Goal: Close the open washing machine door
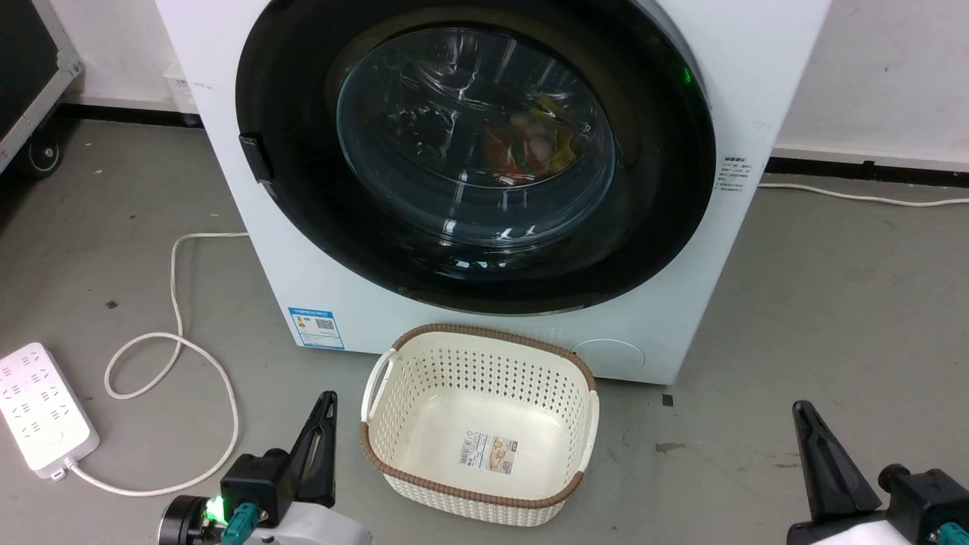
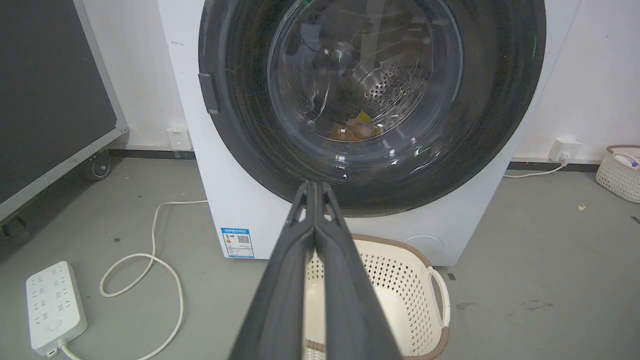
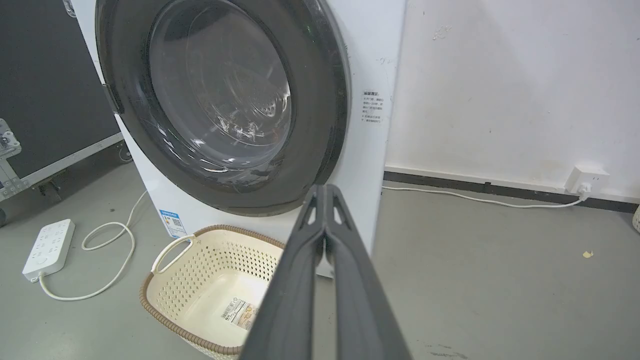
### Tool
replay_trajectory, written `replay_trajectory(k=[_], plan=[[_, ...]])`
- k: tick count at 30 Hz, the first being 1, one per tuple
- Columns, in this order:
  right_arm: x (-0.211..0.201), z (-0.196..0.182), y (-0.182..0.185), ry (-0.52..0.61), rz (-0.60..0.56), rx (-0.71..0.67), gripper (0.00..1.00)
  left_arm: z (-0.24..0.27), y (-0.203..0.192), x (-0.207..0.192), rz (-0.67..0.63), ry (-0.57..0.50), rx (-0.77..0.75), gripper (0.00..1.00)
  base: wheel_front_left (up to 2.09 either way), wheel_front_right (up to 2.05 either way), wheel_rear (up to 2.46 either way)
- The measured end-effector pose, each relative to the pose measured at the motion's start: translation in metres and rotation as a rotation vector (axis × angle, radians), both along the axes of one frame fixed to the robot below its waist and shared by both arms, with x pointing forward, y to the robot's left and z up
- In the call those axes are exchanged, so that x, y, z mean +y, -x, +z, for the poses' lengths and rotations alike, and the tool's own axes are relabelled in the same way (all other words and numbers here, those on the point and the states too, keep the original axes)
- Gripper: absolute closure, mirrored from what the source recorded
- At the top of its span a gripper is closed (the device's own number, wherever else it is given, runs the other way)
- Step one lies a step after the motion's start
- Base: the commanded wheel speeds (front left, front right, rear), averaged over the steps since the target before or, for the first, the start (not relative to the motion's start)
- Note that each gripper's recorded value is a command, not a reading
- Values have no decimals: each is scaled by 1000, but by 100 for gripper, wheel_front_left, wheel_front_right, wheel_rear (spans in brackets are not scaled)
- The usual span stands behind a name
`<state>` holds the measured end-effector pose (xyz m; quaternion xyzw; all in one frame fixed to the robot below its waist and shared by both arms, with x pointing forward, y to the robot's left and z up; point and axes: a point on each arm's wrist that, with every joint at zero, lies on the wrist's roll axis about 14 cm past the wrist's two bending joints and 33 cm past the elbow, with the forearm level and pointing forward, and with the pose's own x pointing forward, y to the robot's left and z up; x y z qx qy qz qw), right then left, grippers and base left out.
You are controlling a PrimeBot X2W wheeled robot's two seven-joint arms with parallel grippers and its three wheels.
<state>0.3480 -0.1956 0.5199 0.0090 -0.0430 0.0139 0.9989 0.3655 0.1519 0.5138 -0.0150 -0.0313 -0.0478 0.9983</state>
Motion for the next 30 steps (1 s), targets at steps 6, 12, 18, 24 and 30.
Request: replay_trajectory(k=[6,12,18,24,30], plan=[[2,1,-2,5,6,4,100,1,-1,2,5,-2,4,100,0,0,0],[4,1,-4,6,13,10,100,1,-1,3,12,-10,7,100,0,0,0],[7,0,-5,13,21,22,100,2,-2,5,19,-13,15,100,0,0,0],[10,0,-6,16,29,28,100,3,-2,6,22,-21,17,100,0,0,0],[12,-1,-7,24,36,40,100,4,-2,8,27,-22,23,100,0,0,0]])
